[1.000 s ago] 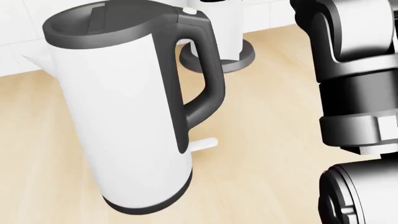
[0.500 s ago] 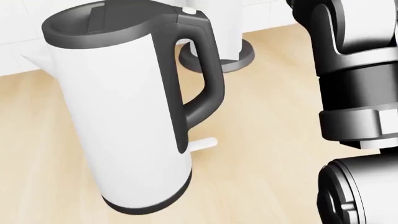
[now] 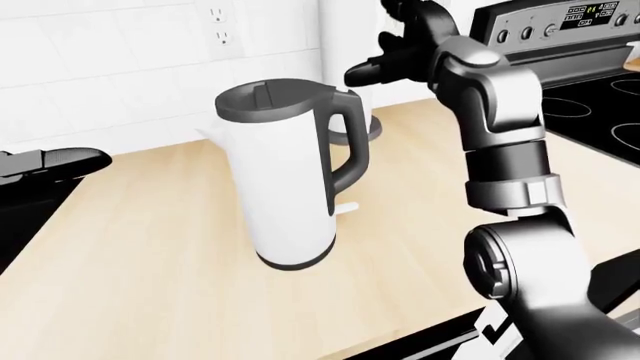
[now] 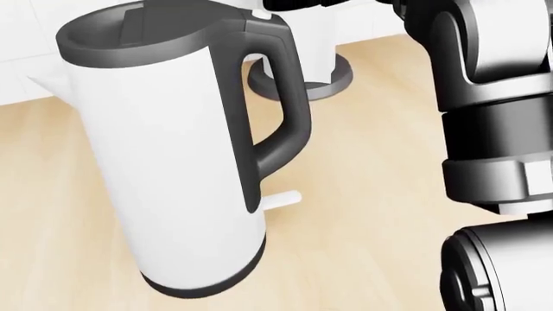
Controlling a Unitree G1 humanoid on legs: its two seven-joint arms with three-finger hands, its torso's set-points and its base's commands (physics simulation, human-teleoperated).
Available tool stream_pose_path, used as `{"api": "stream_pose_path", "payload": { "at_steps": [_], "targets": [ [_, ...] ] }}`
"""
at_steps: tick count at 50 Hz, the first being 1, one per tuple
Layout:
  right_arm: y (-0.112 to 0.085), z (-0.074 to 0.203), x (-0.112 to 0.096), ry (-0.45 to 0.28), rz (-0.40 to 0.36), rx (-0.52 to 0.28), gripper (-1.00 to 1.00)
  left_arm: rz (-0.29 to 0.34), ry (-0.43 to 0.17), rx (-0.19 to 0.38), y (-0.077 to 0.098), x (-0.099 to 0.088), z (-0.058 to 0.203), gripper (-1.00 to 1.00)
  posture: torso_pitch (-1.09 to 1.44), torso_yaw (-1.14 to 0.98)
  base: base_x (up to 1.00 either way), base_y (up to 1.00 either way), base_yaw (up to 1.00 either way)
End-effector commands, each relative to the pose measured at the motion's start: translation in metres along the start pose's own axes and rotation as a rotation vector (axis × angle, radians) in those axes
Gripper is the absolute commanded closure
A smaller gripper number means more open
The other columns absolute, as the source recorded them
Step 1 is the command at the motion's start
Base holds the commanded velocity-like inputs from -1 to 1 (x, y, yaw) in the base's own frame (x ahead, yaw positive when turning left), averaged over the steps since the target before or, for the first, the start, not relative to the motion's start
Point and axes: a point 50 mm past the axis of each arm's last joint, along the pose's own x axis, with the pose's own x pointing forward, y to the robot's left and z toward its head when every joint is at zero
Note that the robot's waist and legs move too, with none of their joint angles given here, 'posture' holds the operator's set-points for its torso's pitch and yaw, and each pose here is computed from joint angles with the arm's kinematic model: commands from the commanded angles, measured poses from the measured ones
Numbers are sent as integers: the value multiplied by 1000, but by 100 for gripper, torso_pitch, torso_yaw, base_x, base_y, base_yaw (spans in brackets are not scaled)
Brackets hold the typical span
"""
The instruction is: Press the button to open the lid of the electric kettle.
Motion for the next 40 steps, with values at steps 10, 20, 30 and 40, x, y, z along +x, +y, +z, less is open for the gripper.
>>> {"api": "stream_pose_path", "payload": {
  "at_steps": [10,20,30,40],
  "targets": [
    [4,26,-4,-102,1,-20,-100,3,-67,7,1,0,12,-100,-31,0,0,0,0],
    [5,26,-1,-107,-12,-27,-100,4,-70,6,1,0,14,-100,-31,0,0,0,0],
    [10,21,-1,-105,1,-49,-100,5,-70,6,2,0,14,-100,-31,0,0,0,0],
    [10,18,-1,-114,-7,-79,-100,4,-70,5,2,0,13,-100,-31,0,0,0,0]
  ]
}}
